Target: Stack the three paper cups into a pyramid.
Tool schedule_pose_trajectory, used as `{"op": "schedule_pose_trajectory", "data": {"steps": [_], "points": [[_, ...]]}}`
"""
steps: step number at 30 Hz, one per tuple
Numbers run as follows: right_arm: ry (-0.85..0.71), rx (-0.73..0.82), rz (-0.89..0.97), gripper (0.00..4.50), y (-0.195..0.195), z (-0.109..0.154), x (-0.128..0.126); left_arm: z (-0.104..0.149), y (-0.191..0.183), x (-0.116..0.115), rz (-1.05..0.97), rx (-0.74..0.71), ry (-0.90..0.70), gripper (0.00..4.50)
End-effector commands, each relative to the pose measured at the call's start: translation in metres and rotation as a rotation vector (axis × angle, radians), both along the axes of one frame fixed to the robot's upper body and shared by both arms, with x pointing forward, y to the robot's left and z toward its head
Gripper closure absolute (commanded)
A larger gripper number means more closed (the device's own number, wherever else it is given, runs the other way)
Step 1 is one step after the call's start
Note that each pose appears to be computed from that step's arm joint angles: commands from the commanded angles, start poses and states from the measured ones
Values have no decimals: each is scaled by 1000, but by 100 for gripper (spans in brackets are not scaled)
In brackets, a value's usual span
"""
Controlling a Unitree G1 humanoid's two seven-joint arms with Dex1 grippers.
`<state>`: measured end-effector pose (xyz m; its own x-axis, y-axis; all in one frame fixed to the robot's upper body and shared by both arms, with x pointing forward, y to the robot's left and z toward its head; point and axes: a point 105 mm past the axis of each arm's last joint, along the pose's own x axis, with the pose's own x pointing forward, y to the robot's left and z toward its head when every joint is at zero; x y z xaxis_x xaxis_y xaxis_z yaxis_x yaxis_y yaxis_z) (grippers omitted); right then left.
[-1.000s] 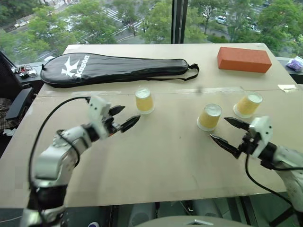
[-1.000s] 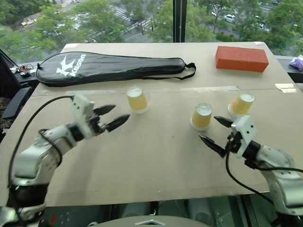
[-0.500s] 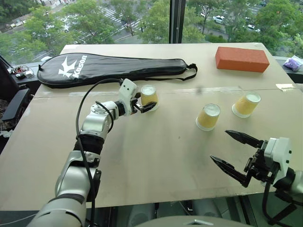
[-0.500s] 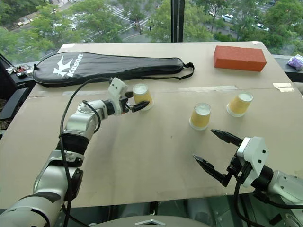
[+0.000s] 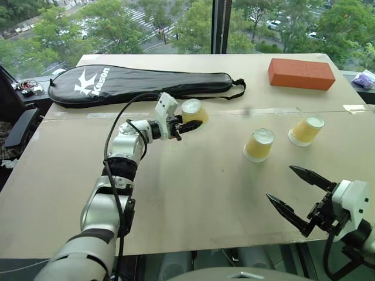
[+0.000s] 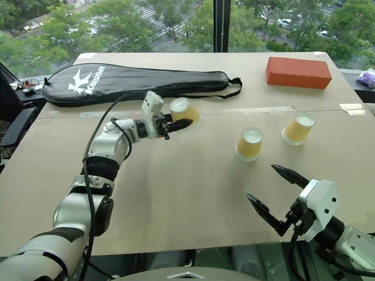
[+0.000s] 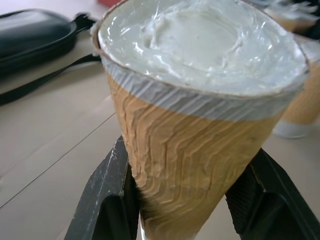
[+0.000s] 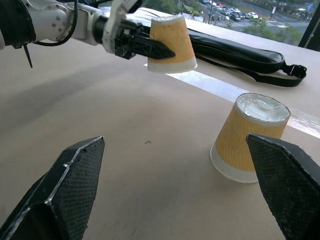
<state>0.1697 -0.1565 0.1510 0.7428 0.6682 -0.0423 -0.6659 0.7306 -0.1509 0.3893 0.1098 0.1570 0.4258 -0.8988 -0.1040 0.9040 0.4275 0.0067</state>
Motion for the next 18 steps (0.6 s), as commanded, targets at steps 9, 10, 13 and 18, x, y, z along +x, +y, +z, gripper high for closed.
{"op": "schedule_pose_trajectory", "data": {"steps": [9,10,13,18], "points": [[-56,-18,-112,0,-8,5,-14,-23,-86,-37,-286,61,-9,271],[-57,-20,-121,0,-8,5,-16,-27,-89,-38,-289,71,-8,271],[-51,-24,-140,0,-8,4,-20,-38,-94,-39,-285,108,-19,271],[-46,-28,-159,0,-8,2,-24,-53,-97,-44,-287,160,-1,271]]}}
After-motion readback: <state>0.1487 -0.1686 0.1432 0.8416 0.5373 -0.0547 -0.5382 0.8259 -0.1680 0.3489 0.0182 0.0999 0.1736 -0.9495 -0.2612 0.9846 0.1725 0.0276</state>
